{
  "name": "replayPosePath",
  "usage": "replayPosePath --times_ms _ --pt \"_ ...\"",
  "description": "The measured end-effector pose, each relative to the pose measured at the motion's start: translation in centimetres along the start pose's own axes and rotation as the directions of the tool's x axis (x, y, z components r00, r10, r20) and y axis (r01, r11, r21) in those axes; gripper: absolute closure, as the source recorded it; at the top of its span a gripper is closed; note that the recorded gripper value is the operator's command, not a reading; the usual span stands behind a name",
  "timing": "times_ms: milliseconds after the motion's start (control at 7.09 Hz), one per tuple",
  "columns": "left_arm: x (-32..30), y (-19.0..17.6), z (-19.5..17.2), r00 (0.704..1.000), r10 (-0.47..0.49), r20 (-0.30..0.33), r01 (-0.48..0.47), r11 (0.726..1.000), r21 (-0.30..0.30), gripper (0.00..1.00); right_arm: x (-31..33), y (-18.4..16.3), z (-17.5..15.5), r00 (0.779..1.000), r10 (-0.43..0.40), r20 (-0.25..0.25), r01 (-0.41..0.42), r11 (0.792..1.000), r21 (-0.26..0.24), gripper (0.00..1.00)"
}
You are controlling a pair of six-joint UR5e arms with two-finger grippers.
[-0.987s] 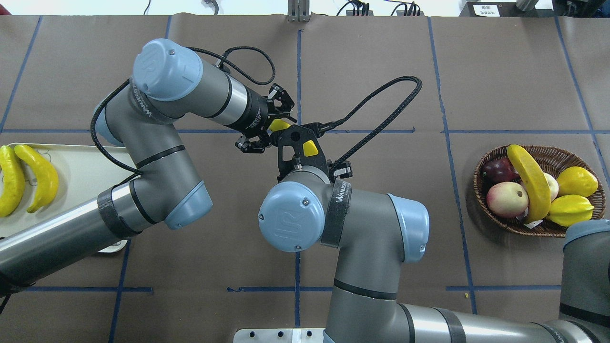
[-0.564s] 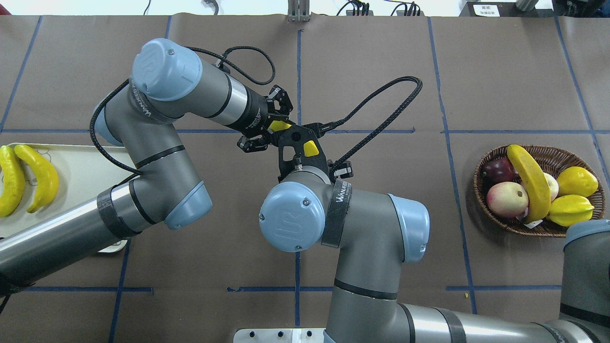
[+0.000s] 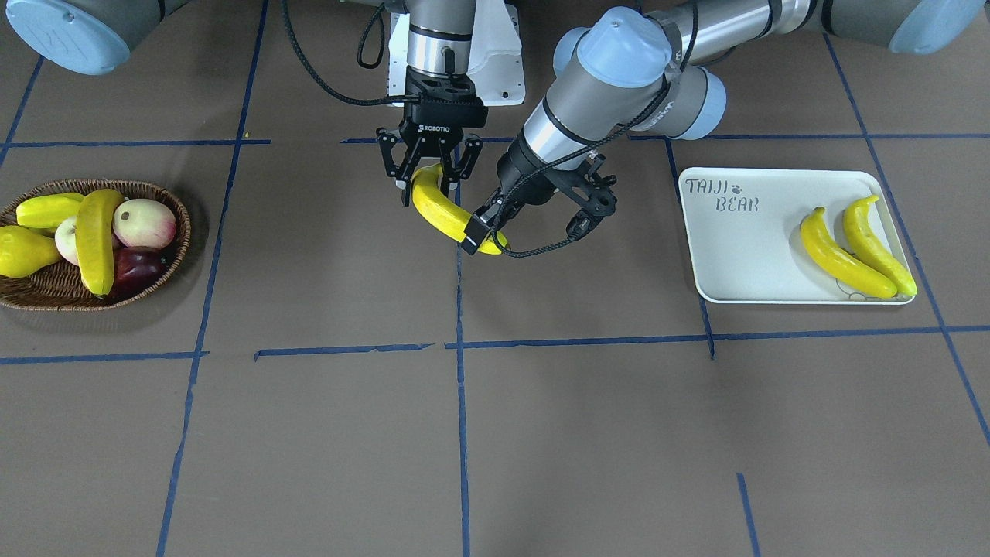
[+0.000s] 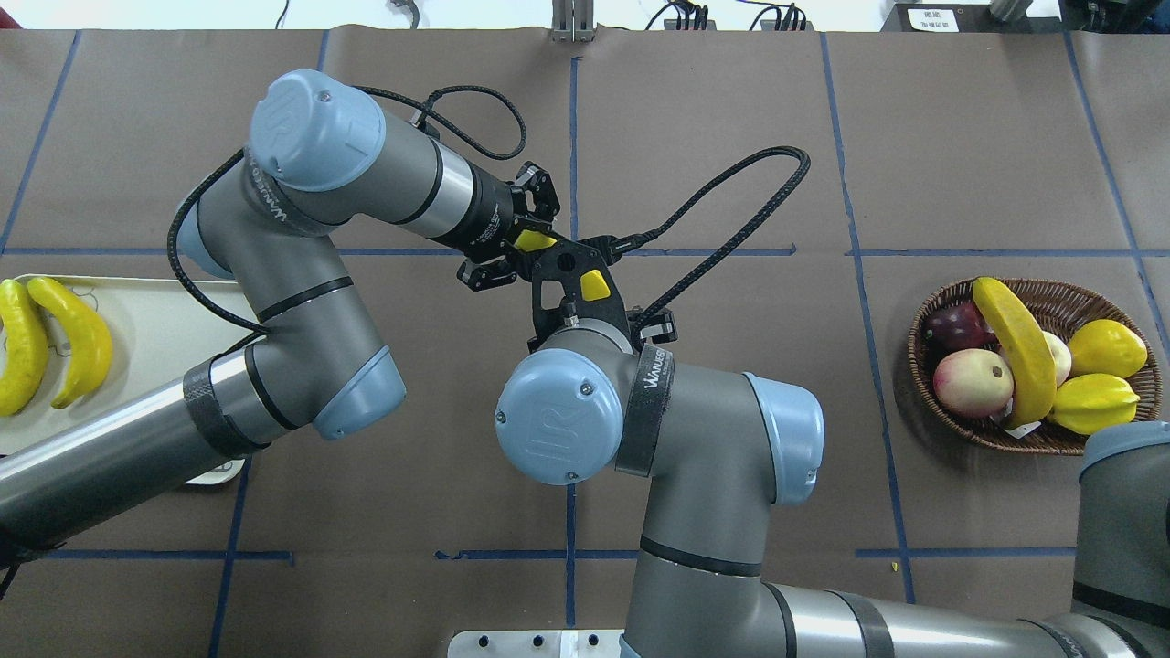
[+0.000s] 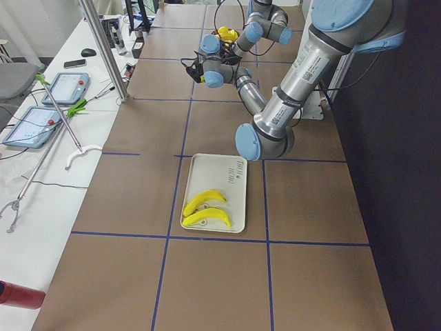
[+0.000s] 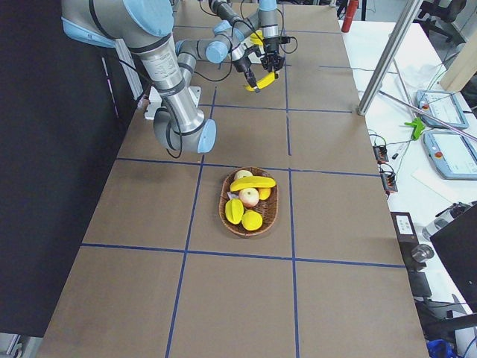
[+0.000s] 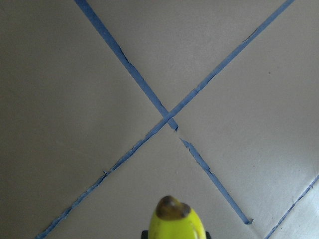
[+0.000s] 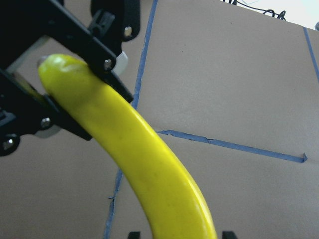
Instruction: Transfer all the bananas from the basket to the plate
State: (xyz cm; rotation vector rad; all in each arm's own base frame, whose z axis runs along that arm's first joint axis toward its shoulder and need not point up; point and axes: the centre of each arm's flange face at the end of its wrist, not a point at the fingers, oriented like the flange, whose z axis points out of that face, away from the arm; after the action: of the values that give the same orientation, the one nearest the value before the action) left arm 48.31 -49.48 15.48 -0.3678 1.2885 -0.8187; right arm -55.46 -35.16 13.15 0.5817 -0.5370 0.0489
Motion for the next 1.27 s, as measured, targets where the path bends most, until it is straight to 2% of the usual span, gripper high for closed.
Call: replayPosePath --times_ms 423,705,987,1269 --pt "-0.6 -0.5 0.3 1.0 -0.005 0.01 0.005 1.0 0.006 1.0 0.6 -0.5 -1.7 0.999 -0.008 0.046 0.009 1.0 -0.018 0.01" --pt "-2.1 -2.0 0.7 0.999 -0.011 0.031 0.01 1.0 0.023 1.0 3.6 -2.2 -3.5 0.995 -0.003 0.102 0.011 0.997 -0.082 0.01" --pt "-5.0 -6.3 -0.9 0.998 -0.012 0.055 0.009 0.998 0.058 1.0 10.0 -4.3 -4.8 0.991 -0.032 0.13 0.052 0.986 -0.157 0.01" --pt "-9.4 -12.7 -5.6 0.991 0.079 0.104 -0.087 0.994 0.074 1.0 16.5 -5.7 -3.0 0.986 -0.113 0.125 0.138 0.967 -0.214 0.01"
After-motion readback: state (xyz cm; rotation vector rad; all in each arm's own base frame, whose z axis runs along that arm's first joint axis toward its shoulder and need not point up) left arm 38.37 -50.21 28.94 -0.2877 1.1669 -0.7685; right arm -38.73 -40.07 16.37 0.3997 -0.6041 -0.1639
